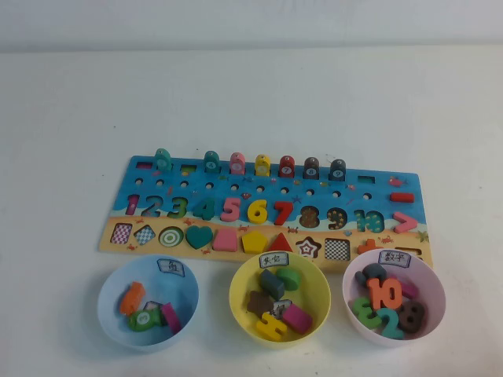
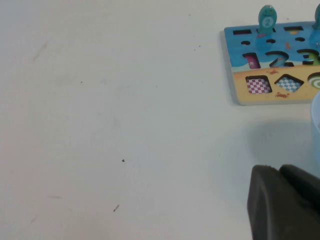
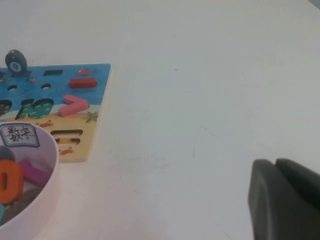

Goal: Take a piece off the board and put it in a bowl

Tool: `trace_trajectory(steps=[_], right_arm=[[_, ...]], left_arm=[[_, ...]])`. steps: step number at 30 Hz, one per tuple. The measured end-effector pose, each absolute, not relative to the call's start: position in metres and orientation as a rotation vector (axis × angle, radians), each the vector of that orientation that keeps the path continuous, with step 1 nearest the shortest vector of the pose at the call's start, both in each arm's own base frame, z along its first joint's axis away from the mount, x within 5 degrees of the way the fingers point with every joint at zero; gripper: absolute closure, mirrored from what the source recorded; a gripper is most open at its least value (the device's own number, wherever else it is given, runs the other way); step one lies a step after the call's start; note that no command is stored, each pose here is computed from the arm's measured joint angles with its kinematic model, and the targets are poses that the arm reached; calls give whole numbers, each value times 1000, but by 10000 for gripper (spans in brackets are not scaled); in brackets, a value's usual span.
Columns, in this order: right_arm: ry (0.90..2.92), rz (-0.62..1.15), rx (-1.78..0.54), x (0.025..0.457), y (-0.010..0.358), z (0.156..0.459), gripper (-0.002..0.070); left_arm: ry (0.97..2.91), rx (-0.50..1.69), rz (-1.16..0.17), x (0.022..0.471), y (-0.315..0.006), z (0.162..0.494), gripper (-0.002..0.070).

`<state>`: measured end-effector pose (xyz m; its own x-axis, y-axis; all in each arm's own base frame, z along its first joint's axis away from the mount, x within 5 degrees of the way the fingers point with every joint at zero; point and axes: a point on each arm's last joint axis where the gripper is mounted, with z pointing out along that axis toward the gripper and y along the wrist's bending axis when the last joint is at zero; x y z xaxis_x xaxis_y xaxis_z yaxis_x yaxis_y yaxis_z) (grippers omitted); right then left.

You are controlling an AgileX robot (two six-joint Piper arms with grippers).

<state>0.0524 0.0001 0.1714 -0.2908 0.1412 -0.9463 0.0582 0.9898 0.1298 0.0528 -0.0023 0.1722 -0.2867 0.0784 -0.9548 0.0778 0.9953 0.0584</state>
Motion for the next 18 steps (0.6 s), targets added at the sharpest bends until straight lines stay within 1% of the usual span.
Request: trace_trajectory(steps=[15,18], right_arm=[[1864,114,165,52,1,171,694],[1862,149,186,52,2,172,694]], left_arm=[[1863,113,1,53,-2,172,678],[1863,113,1,53,-2,172,678]])
